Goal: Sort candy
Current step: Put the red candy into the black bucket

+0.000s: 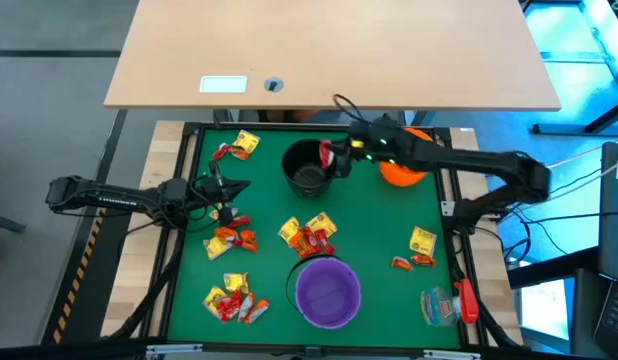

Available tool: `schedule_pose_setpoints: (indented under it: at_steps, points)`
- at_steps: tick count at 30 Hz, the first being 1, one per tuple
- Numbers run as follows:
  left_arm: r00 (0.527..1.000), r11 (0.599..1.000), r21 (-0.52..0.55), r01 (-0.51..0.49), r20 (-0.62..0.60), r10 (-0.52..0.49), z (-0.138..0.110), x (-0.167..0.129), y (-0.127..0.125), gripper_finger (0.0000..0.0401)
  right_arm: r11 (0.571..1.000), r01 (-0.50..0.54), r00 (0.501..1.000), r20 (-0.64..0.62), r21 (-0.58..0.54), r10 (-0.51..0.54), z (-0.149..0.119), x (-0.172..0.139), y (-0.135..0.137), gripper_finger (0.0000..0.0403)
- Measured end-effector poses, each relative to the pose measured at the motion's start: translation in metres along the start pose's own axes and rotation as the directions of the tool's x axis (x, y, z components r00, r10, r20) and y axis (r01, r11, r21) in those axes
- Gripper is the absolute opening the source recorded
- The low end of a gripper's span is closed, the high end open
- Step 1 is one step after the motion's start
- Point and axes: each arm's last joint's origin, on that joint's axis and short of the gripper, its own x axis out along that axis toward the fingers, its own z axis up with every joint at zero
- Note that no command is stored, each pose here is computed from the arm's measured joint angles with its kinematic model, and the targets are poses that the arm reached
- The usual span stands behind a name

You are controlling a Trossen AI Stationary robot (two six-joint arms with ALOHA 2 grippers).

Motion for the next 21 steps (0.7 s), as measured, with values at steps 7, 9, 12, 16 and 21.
schedule_pose_setpoints:
  at_steps: [7, 9, 12, 16, 21]
  points:
    - [1.000, 0.999, 0.027, -0.018, 0.020, 0.017, 0.002, 0.000, 0.001, 0.0000, 0.999, -0.032, 0.997, -0.077, -0.028, 0.030, 0.013, 0.051, -0.002, 0.0011]
    - [0.999, 1.000, 0.024, -0.020, 0.027, 0.019, 0.003, 0.000, 0.001, 0.0000, 0.999, -0.026, 0.993, -0.113, -0.027, 0.023, 0.012, 0.061, -0.003, 0.0011]
    - [0.999, 0.999, 0.032, -0.023, 0.043, 0.021, 0.005, 0.000, 0.001, 0.0000, 0.999, -0.019, 0.988, -0.152, -0.036, 0.013, 0.009, 0.070, -0.004, 0.0011]
    - [0.998, 0.999, 0.029, -0.025, 0.055, 0.023, 0.006, 0.000, 0.001, 0.0000, 0.998, 0.022, 0.987, -0.157, -0.052, -0.030, 0.008, 0.072, -0.006, 0.0012]
    - [0.998, 0.999, 0.028, -0.025, 0.057, 0.023, 0.006, 0.000, 0.001, 0.0000, 0.996, 0.060, 0.987, -0.146, -0.062, -0.069, 0.009, 0.072, -0.007, 0.0026]
